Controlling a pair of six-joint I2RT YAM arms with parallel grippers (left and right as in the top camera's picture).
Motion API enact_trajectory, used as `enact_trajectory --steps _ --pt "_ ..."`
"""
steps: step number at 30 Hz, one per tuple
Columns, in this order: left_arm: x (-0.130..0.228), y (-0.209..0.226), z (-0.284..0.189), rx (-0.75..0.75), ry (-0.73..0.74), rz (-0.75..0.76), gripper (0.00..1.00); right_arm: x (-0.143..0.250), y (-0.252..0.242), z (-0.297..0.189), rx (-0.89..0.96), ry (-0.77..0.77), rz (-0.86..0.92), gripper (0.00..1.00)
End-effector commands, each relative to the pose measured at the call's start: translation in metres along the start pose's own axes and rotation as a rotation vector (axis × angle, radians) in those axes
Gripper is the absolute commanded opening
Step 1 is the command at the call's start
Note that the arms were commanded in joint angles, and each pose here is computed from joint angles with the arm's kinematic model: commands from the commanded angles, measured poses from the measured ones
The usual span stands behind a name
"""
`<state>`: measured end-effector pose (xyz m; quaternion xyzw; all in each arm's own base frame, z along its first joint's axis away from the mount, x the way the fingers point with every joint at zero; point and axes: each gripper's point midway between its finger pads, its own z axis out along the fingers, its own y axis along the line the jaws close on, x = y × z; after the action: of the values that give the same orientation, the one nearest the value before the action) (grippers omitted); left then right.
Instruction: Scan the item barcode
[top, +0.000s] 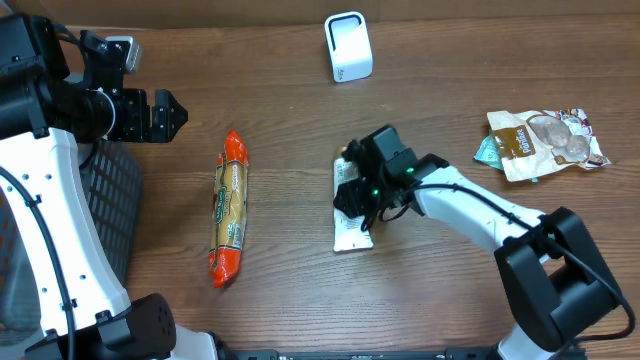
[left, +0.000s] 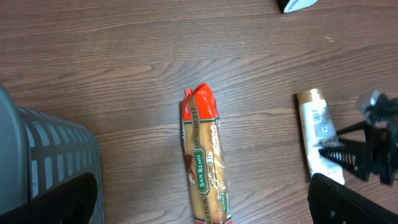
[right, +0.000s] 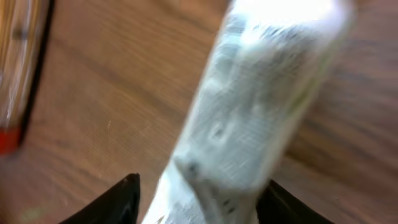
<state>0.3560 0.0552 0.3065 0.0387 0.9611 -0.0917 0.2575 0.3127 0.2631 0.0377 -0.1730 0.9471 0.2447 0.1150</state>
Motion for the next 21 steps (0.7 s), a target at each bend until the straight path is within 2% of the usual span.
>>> enact_trajectory --steps 1,5,11,17,21 --pt "-0.002 -0.002 0.0 0.01 -0.008 0.026 0.99 -0.013 -0.018 0.001 -0.014 -0.019 0.146 0.66" --pt "-0.002 -0.002 0.0 0.01 -0.008 0.026 1.0 -0.004 -0.02 0.011 -0.159 0.052 0.219 0.66" --pt "-0.002 -0.002 0.0 0.01 -0.008 0.026 0.99 0.012 -0.003 0.023 -0.343 0.153 0.269 0.58" --pt "-0.002 -0.002 0.0 0.01 -0.008 0.026 1.0 0.02 0.005 0.021 -0.386 0.19 0.285 0.47" --pt "-0.002 -0.002 0.0 0.01 -0.008 0.026 1.0 0.021 0.005 0.021 -0.385 0.195 0.289 0.35"
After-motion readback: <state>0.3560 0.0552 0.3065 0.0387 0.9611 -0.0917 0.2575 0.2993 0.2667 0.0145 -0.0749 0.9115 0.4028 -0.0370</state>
